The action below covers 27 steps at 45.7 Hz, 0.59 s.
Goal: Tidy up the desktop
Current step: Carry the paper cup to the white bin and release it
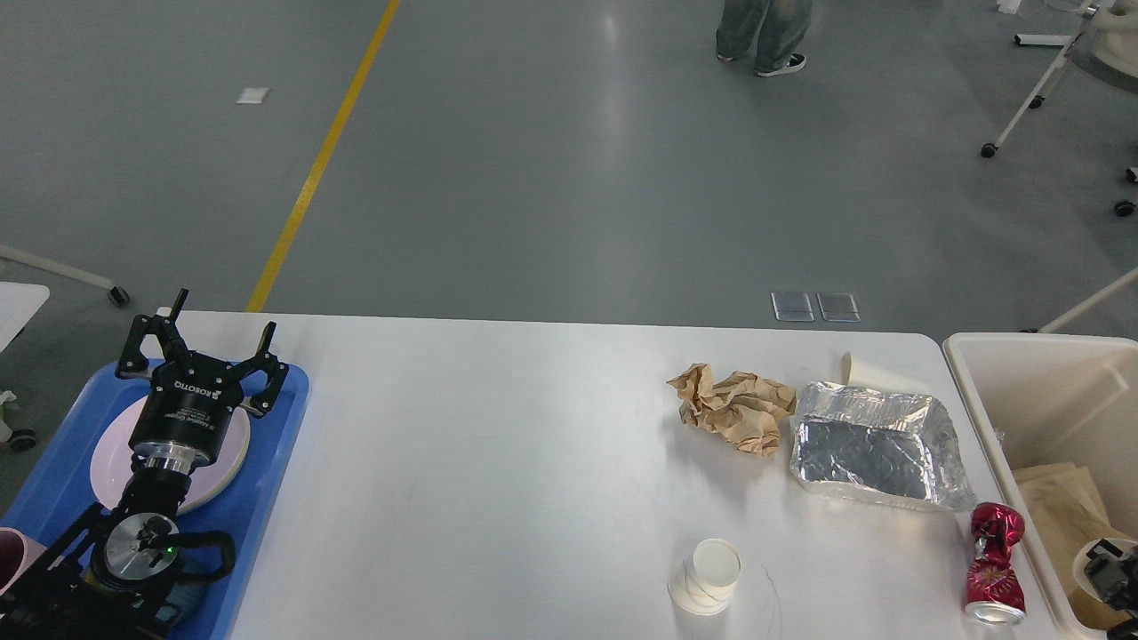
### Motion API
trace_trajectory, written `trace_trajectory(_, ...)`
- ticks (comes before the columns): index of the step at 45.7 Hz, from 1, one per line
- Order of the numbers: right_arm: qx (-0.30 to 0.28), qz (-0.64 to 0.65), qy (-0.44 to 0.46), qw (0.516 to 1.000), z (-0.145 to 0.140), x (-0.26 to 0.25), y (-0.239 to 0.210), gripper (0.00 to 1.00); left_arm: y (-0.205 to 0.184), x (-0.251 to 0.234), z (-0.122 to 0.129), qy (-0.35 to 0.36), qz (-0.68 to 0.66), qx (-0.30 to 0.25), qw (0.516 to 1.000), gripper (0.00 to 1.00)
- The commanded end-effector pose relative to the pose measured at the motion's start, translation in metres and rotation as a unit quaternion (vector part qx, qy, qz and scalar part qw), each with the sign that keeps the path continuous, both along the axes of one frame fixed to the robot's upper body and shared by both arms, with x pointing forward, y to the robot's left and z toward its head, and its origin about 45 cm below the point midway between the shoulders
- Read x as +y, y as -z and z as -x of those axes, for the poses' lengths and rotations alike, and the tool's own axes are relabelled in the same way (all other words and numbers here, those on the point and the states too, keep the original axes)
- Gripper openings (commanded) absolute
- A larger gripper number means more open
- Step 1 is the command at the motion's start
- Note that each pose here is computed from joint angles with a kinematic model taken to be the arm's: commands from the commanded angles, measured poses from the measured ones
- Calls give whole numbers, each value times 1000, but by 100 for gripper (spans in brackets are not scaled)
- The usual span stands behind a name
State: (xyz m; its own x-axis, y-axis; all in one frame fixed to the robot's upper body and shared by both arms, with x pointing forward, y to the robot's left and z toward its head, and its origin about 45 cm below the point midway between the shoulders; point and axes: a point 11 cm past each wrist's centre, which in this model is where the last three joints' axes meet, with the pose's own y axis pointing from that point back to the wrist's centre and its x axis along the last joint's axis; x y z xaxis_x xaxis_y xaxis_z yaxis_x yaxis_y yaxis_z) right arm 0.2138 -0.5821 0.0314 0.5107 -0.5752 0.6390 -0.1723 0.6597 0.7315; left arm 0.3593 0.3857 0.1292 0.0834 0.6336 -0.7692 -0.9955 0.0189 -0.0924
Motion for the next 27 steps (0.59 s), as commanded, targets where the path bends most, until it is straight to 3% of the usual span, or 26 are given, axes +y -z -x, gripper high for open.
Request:
trace_trajectory(1,-4,7,-2,1000,2,3,3,0,0,0,0,0,0,0,1000,96)
trace_trajectory(8,-5,15,-3,1000,4,1,4,0,0,0,0,0,0,0,1000,96)
trace_trajectory(10,-13,21,-5,1000,2,-1,1,31,0,0,0,0,0,0,1000,96)
trace_trajectory(13,-25,31,-7,999,-2,-2,-2,90,0,0,0,0,0,0,1000,96)
trace_trajectory(14,-28,33,-7,999,-3,-2,-2,100,0,0,0,0,0,0,1000,96)
trace_trajectory(27,-29,27,-10,999,-5,4,2,100,0,0,0,0,0,0,1000,96)
